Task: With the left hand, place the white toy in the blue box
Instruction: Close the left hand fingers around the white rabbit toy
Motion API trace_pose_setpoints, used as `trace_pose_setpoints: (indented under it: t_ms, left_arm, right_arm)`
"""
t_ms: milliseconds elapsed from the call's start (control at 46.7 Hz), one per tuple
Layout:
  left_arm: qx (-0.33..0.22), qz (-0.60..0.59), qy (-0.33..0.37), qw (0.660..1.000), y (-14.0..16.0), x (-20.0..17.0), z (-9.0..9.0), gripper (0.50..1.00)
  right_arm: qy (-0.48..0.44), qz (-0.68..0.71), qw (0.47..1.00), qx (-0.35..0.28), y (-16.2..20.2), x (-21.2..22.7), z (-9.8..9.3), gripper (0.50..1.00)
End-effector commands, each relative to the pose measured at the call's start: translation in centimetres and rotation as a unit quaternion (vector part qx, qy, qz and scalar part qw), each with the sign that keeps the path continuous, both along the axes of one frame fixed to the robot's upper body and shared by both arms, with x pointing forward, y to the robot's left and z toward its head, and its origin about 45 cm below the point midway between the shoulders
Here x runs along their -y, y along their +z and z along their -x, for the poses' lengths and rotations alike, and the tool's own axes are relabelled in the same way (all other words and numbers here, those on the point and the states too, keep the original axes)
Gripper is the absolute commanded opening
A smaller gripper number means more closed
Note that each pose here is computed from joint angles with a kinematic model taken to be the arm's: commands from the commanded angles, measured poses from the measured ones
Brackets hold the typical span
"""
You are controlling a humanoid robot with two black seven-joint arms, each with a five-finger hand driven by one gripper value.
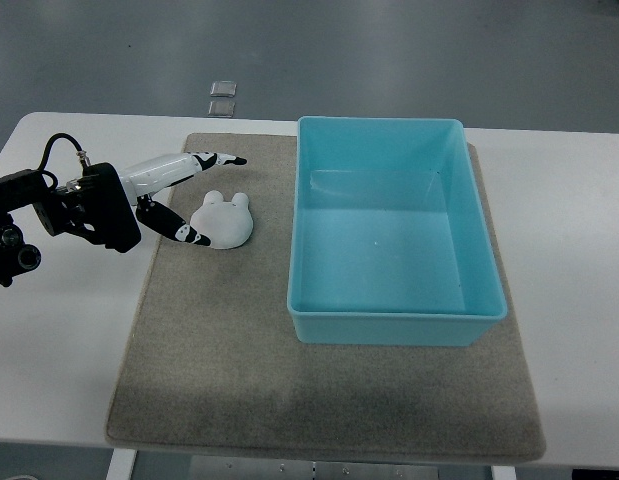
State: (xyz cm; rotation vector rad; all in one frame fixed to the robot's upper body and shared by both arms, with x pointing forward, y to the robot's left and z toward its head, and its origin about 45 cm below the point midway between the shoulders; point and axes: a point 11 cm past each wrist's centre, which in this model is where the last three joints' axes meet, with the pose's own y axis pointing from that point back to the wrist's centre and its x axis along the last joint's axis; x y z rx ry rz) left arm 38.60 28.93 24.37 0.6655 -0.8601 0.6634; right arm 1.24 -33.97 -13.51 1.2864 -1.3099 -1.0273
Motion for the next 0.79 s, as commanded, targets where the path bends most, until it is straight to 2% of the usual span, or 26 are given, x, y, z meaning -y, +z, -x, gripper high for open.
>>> trace_pose_setpoints:
  t_ms: [0, 43, 343, 621, 771]
  left_arm:
    - [-0.005, -0.014, -0.001, 1.0, -0.6, -0.2, 0.1, 0.956]
    - [-0.002, -0.022, -0.005, 1.0, -0.6, -0.3, 0.0, 0.943]
    - [0.004, -0.039, -0.022, 0.999, -1.4, 0.5, 0.2, 0.941]
    - [0.015, -0.062, -0.017, 0.998, -1.5, -0.5, -0.3, 0.889]
    - [0.016, -0.065, -0.015, 0.998, -1.5, -0.8, -0.4, 0.832]
  right_arm:
    - [0.0, -0.001, 1.0, 0.0, 0.0, 0.0, 0.0, 0.936]
    - [0.0, 0.0, 1.0, 0.0, 0.0, 0.0, 0.0, 0.936]
    - [0.0, 0.0, 1.0, 0.0, 0.0, 0.0, 0.0, 0.936]
    - [0.0, -0.001, 1.0, 0.0, 0.0, -0.1, 0.0, 0.936]
    - [0.0, 0.0, 1.0, 0.0, 0.0, 0.0, 0.0, 0.936]
